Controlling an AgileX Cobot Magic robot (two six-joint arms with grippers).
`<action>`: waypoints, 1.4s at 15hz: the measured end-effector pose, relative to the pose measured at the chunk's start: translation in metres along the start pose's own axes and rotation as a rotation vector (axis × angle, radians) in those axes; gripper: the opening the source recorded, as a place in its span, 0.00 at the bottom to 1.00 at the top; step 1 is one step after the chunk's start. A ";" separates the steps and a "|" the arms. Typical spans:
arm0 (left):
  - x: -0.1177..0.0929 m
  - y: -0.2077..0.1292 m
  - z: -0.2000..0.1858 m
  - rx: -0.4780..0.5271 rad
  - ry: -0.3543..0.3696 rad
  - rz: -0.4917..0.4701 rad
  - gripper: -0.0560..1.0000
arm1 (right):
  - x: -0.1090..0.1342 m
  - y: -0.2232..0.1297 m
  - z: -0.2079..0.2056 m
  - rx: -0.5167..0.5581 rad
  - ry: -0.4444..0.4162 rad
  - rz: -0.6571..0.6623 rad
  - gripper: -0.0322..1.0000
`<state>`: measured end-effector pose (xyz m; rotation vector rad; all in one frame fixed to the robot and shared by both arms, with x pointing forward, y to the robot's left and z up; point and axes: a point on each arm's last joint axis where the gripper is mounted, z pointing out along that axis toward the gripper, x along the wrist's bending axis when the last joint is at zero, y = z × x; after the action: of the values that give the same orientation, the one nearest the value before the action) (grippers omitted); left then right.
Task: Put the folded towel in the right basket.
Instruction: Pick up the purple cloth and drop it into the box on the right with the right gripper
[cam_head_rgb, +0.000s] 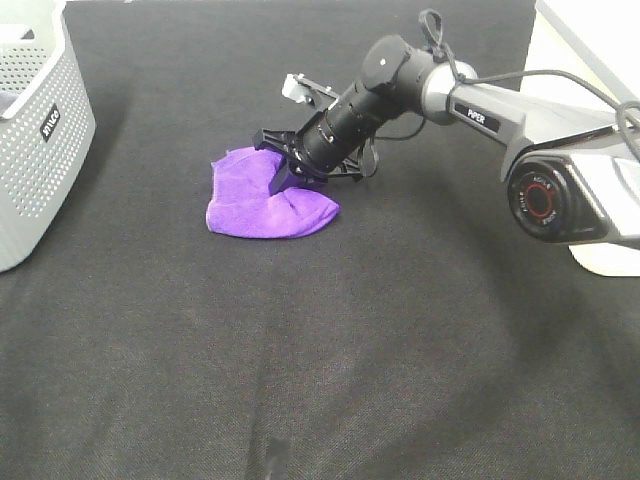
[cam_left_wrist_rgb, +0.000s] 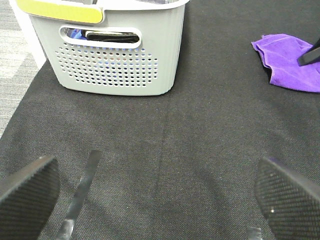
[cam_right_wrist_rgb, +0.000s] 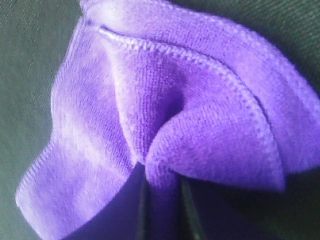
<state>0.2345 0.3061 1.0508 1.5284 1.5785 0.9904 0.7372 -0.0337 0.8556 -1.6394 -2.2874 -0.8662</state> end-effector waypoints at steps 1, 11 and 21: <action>0.000 0.000 0.000 0.000 0.000 0.000 0.99 | 0.000 0.000 0.000 0.000 0.000 0.000 0.15; 0.000 0.000 0.000 0.000 0.000 0.000 0.99 | 0.023 0.049 -0.298 -0.340 -0.309 -0.119 0.15; 0.000 0.000 0.000 0.000 0.000 0.000 0.99 | -0.142 -0.009 -0.452 -0.443 -0.634 0.164 0.15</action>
<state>0.2345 0.3061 1.0508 1.5284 1.5785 0.9904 0.7032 -0.4027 1.1512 -2.5671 -2.3851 -0.9670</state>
